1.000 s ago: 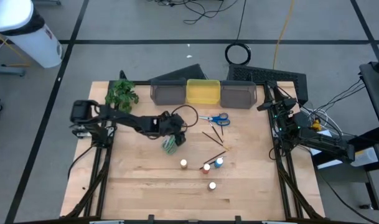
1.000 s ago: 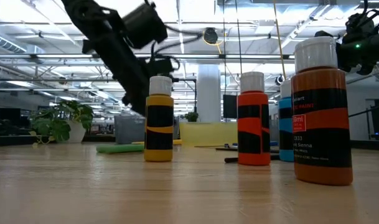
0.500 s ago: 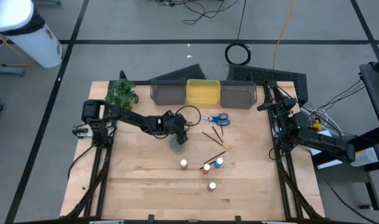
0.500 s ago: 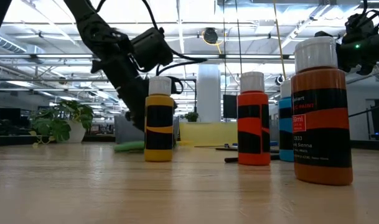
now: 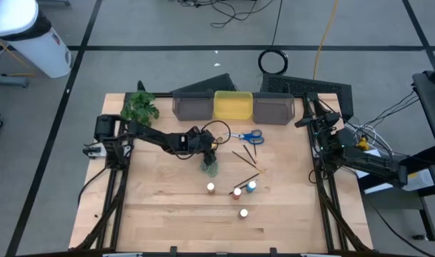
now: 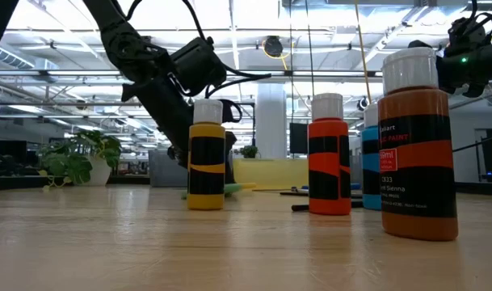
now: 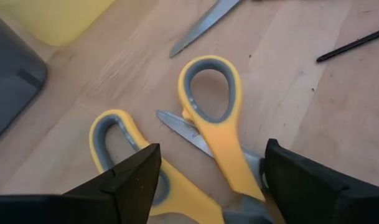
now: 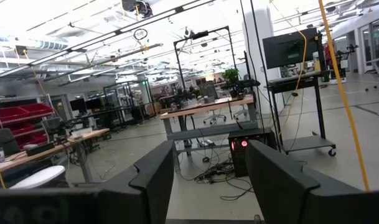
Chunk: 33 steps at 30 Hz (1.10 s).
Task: Pick & Place Paint Supplies
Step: Put the yellow scissors into the left black bin
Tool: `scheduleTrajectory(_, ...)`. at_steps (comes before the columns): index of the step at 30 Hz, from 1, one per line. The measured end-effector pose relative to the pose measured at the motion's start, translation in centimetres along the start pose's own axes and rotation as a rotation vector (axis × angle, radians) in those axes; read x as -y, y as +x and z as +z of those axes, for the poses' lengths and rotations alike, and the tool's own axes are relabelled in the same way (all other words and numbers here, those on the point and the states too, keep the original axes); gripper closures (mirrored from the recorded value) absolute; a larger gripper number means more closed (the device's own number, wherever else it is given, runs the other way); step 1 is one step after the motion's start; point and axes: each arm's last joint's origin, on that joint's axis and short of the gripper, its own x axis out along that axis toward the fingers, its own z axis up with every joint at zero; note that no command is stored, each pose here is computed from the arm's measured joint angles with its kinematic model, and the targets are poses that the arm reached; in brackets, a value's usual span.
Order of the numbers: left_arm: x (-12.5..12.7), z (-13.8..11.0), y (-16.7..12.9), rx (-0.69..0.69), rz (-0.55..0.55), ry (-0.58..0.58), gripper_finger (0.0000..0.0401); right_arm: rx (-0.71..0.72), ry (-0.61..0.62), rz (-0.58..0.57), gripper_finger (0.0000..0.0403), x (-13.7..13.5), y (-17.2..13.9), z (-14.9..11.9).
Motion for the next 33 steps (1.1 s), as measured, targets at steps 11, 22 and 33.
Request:
scheduleTrajectory(11, 0.1, 2.5, -3.0, 0.161, -0.084, -0.043, 0.0159, -0.001, -0.002, 0.000, 0.0216, 0.0, 0.0, 0.0)
scheduleTrajectory(22, 1.2, 1.8, -1.0, 0.141, -0.193, -0.029, 0.0189, -0.002, -0.002, 0.000, 0.0216, 0.0, 0.0, 0.0)
scheduleTrajectory(33, 0.8, 0.9, 1.2, 0.104, -0.156, -0.033, 0.0209, -0.002, -0.002, 0.000, 0.0216, 0.0, 0.0, 0.0)
